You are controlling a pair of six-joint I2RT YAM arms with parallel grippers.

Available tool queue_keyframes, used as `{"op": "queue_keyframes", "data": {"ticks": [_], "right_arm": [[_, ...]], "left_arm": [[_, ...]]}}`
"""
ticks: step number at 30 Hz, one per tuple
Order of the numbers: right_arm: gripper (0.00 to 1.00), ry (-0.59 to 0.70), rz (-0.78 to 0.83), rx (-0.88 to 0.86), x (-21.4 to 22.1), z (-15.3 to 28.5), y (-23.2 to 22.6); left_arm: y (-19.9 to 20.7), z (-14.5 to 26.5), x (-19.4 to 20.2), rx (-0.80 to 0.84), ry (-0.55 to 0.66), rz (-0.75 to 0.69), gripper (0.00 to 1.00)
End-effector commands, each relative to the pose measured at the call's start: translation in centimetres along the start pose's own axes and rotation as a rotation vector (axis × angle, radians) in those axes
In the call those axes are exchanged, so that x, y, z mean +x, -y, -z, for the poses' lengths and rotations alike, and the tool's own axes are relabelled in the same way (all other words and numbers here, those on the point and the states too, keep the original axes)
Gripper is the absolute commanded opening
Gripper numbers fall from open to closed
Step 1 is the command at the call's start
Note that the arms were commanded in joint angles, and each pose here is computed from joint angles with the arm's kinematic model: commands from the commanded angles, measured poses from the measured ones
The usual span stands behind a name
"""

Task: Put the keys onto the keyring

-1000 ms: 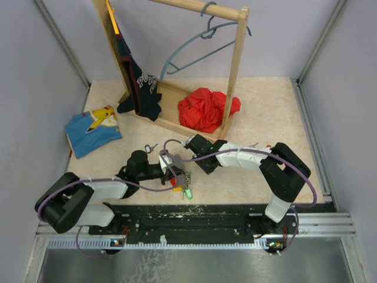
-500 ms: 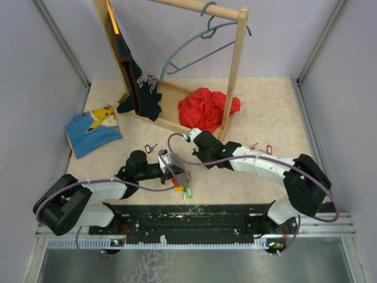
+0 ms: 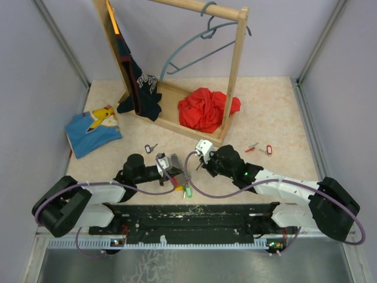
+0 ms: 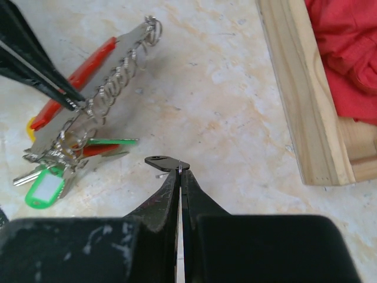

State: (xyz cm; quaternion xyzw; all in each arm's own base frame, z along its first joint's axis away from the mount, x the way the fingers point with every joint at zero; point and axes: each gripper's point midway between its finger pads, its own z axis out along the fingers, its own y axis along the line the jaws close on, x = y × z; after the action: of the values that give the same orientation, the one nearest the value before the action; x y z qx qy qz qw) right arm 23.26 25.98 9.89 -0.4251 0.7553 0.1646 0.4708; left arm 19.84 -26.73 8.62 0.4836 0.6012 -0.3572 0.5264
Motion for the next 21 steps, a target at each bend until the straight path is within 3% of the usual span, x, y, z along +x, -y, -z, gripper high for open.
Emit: {"op": "queue_keyframes", "data": {"ticks": [1,10,21], "right_arm": [[0.00,0.266,0.088,-0.122,-6.0,1.1,-1.4],[0.00,0.323,0.278,-0.263,-5.2,1.0,-3.9],[0.00,0.348,0.349,-0.347,-4.2,0.4,-5.5]], "left_arm": [[-0.3,0.3,-2.1,-0.008,0.091,-0.115,0.00],[0.3,0.0,-1.6,0.037,0.098,-0.169,0.00],[0.1,-0.5,-1.1,0.035,0.080,-0.121,0.00]]}}
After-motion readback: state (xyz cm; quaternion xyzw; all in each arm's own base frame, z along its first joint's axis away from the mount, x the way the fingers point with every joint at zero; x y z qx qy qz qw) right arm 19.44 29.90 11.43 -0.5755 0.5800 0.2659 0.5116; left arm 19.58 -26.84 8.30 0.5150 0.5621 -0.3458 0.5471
